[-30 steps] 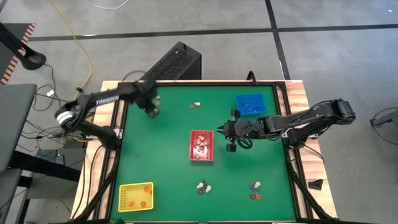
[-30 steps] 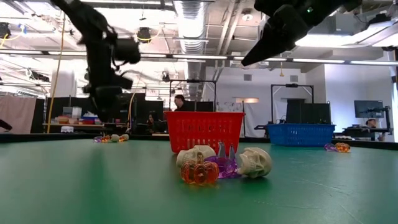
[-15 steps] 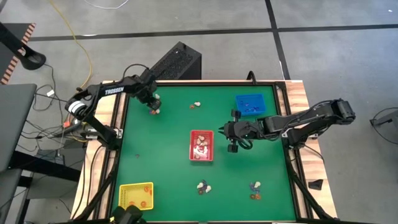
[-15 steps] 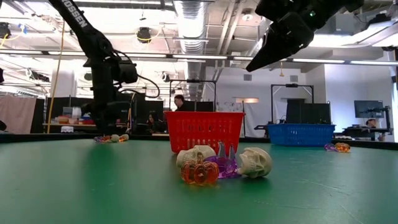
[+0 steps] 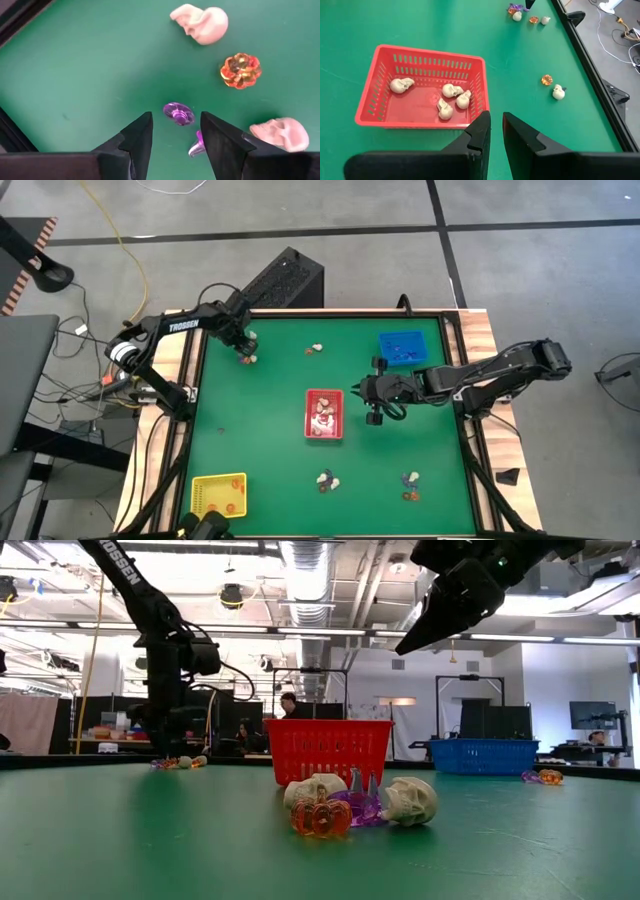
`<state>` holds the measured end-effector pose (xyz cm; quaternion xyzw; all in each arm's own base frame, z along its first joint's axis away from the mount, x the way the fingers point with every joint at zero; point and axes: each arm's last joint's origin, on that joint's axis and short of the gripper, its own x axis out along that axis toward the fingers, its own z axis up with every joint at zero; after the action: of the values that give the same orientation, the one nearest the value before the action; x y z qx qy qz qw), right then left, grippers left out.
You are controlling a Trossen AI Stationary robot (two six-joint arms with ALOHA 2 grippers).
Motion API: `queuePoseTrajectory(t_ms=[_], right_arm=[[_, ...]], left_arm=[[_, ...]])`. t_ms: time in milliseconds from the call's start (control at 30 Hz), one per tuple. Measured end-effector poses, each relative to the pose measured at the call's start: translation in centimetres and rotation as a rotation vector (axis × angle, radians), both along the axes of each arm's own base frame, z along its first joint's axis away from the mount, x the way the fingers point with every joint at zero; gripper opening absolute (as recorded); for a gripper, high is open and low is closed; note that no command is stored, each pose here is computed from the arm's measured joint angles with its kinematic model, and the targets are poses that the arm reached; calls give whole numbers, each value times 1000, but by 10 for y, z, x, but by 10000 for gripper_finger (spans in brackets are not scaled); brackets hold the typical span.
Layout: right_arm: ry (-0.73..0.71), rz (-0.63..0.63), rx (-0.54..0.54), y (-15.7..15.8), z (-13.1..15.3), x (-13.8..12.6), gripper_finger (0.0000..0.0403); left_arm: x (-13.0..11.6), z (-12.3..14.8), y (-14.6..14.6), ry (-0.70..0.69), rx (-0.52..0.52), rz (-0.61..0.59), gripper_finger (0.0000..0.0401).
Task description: Sort Halloween decoration
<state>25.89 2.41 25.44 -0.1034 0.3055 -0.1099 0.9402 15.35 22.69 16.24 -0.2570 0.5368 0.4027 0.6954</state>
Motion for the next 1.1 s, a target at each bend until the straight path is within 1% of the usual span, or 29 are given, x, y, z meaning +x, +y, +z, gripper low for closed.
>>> queuePoseTrajectory(t_ms=[333,533,700,967,1100], right_arm=[[0,1,0,0,0,0,81],[1,1,-1,0,0,0,81],[1,1,-1,0,0,0,81],[1,1,-1,0,0,0,81],[1,0,0,0,0,0,81]], left_arm=[[-1,-5,-2,-2,-4,-2,110],[0,-4,-1,-17,11,-5,92],[0,-4,-1,-26,3,-10,76],[-1,-5,-2,-17,-10,-10,32],[0,-4,0,-16,21,-12,8]])
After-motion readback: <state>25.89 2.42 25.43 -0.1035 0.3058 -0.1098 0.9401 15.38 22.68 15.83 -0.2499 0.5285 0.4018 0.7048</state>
